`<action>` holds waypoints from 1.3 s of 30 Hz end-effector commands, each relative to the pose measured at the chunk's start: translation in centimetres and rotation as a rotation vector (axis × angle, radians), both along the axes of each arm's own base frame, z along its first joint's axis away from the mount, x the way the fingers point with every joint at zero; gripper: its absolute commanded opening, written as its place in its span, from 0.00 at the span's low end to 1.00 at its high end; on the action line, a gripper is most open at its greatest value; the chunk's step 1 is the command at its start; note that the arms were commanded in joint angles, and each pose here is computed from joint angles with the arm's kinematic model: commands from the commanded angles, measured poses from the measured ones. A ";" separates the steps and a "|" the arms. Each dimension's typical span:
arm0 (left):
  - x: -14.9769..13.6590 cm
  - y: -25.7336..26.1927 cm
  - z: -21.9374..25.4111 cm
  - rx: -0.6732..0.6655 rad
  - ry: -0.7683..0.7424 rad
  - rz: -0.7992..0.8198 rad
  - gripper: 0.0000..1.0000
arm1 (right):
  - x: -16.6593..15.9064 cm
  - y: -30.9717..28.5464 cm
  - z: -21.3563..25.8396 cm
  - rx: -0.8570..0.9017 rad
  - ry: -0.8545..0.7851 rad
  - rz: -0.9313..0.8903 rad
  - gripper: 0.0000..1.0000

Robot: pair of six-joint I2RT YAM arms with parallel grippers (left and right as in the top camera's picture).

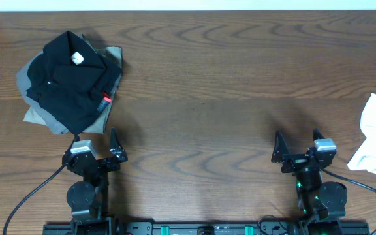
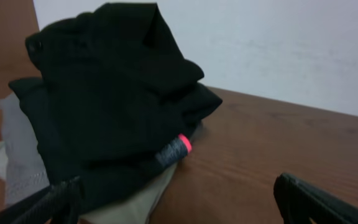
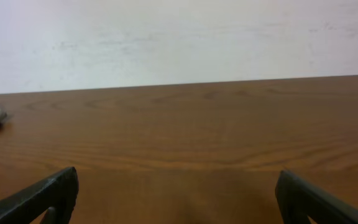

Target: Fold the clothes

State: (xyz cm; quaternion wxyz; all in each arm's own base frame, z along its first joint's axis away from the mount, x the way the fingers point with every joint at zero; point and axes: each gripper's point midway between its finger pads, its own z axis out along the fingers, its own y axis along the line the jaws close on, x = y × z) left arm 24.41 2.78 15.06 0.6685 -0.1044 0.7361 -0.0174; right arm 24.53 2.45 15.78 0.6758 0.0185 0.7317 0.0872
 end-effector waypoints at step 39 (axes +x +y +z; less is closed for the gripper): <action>-0.1 0.0 -2.1 0.006 0.081 0.003 0.98 | -0.1 0.5 -0.1 0.011 0.004 0.021 0.99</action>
